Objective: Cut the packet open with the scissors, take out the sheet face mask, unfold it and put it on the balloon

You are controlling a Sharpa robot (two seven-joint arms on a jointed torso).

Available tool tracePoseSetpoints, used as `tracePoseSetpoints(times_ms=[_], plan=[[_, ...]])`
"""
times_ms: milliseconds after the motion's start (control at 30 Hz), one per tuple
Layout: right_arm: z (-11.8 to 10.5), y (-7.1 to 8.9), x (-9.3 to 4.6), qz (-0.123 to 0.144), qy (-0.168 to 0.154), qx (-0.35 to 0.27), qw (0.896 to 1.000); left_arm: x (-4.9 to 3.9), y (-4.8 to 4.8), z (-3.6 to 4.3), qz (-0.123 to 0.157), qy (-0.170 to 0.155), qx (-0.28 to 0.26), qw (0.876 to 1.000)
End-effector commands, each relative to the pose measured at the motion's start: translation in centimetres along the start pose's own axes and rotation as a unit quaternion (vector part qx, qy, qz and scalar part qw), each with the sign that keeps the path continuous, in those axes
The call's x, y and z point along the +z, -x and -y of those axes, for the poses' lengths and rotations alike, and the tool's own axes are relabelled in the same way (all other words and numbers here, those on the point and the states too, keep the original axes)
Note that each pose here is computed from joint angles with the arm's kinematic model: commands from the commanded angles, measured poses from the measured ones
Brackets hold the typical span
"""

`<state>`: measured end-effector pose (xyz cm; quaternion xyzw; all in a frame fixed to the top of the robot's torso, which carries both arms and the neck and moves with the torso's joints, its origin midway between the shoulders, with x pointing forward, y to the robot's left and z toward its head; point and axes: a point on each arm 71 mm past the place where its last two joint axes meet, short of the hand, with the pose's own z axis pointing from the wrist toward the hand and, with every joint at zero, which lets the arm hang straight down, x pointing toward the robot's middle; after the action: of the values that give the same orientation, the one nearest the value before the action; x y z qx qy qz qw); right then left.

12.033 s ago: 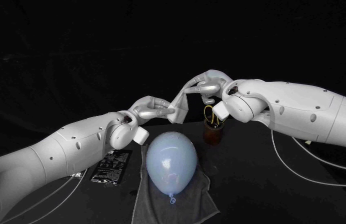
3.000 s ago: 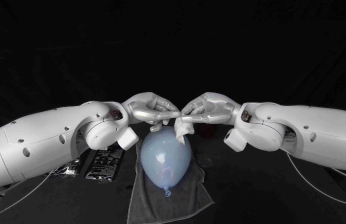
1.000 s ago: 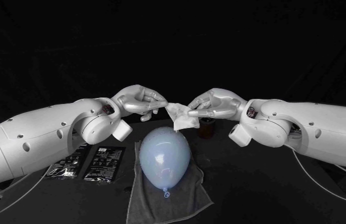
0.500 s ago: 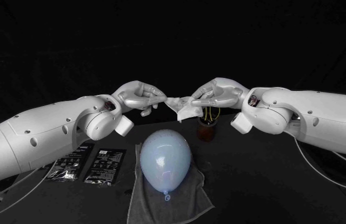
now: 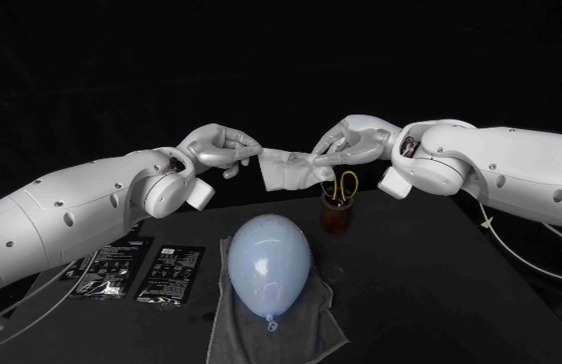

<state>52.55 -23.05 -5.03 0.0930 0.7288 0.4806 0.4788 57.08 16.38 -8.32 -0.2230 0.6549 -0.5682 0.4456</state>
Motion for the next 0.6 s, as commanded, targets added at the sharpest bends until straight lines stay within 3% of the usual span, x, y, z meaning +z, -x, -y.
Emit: tracePoseSetpoints(times_ms=[33,300,600], plan=[[0.0,0.0,0.4,-0.026,-0.024,-0.070,0.997,0.22,0.54,0.31,0.019,-0.016,0.001,1.000],[-0.8,0.6,1.4,-0.003,-0.032,-0.134,0.991,0.46,1.27,0.40,0.027,-0.017,0.003,0.999],[-1.5,0.5,2.1,0.006,-0.027,-0.144,0.989,0.67,1.22,0.48,0.015,-0.014,0.008,1.000]])
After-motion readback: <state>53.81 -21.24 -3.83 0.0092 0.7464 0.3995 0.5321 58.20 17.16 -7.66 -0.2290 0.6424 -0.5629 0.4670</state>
